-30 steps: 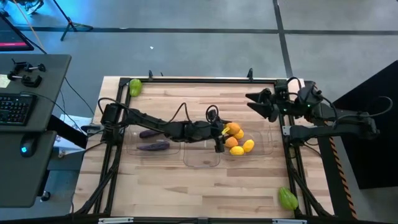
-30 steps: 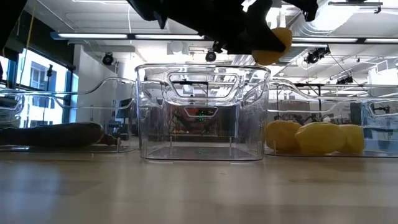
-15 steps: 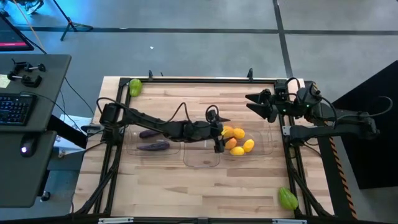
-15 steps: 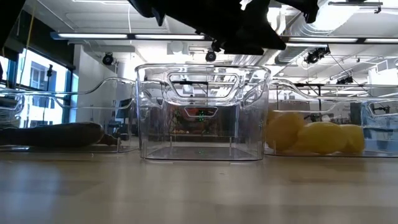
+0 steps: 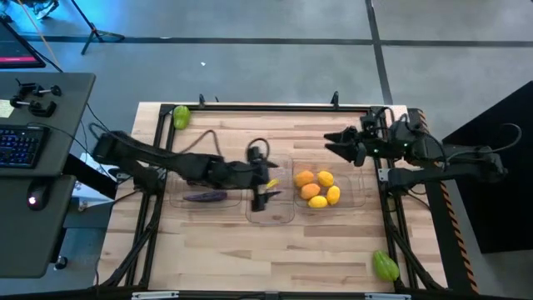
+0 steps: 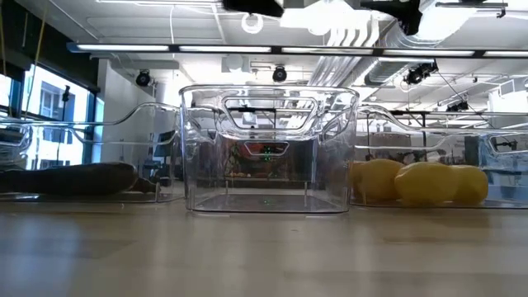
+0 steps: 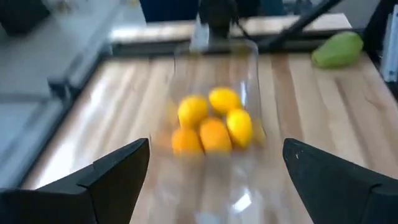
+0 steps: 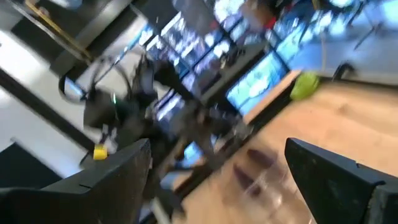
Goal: Sort produce into baskets
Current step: Put the chayote into the middle transparent bin
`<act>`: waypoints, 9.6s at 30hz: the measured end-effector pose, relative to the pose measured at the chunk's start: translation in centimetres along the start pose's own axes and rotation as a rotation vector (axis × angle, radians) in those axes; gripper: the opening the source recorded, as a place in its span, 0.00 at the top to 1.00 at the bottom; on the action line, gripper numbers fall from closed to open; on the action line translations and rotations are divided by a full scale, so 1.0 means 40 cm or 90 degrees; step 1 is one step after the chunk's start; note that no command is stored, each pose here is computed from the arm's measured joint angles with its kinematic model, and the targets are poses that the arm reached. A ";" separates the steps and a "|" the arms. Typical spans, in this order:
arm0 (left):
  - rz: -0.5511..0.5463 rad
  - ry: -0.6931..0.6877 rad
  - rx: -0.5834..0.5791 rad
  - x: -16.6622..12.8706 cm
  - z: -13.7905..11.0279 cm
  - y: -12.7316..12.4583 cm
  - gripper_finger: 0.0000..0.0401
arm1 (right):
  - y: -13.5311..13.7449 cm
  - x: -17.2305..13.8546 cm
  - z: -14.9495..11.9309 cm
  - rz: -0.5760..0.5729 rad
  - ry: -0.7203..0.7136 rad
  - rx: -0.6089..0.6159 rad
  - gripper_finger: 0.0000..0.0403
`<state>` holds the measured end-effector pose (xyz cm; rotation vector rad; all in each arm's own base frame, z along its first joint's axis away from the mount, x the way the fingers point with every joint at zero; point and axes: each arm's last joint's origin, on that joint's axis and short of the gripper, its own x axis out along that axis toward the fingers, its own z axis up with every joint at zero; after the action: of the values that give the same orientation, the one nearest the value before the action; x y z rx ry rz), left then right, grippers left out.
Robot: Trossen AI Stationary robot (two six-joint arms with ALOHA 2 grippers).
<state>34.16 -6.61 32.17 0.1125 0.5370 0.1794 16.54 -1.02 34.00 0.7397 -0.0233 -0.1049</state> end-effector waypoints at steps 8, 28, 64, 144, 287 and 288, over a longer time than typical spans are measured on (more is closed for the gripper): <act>-0.121 0.136 -0.128 -0.138 -0.033 -0.007 0.11 | 0.031 0.072 -0.129 0.067 0.273 0.127 0.10; -0.075 0.119 -0.094 -0.153 -0.035 -0.024 0.11 | 0.080 -0.075 -0.530 -0.514 0.882 0.383 0.10; -0.051 0.113 -0.094 -0.153 -0.035 -0.022 0.11 | 0.001 -0.092 -0.741 -0.788 1.089 0.281 0.10; 0.082 -0.178 -0.278 -0.431 0.052 0.093 0.11 | 0.144 0.374 -0.006 -0.200 0.239 -0.197 0.09; 0.540 0.630 -0.678 0.074 -0.602 0.745 0.11 | -0.259 0.165 -0.016 -0.452 0.317 -0.199 0.09; 0.526 0.635 -0.666 0.079 -0.598 0.737 0.11 | -0.259 0.166 -0.015 -0.451 0.314 -0.199 0.09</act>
<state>20.30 24.28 14.69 -0.8387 1.2984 1.3388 22.28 -8.89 26.46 0.4170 0.7150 -0.5842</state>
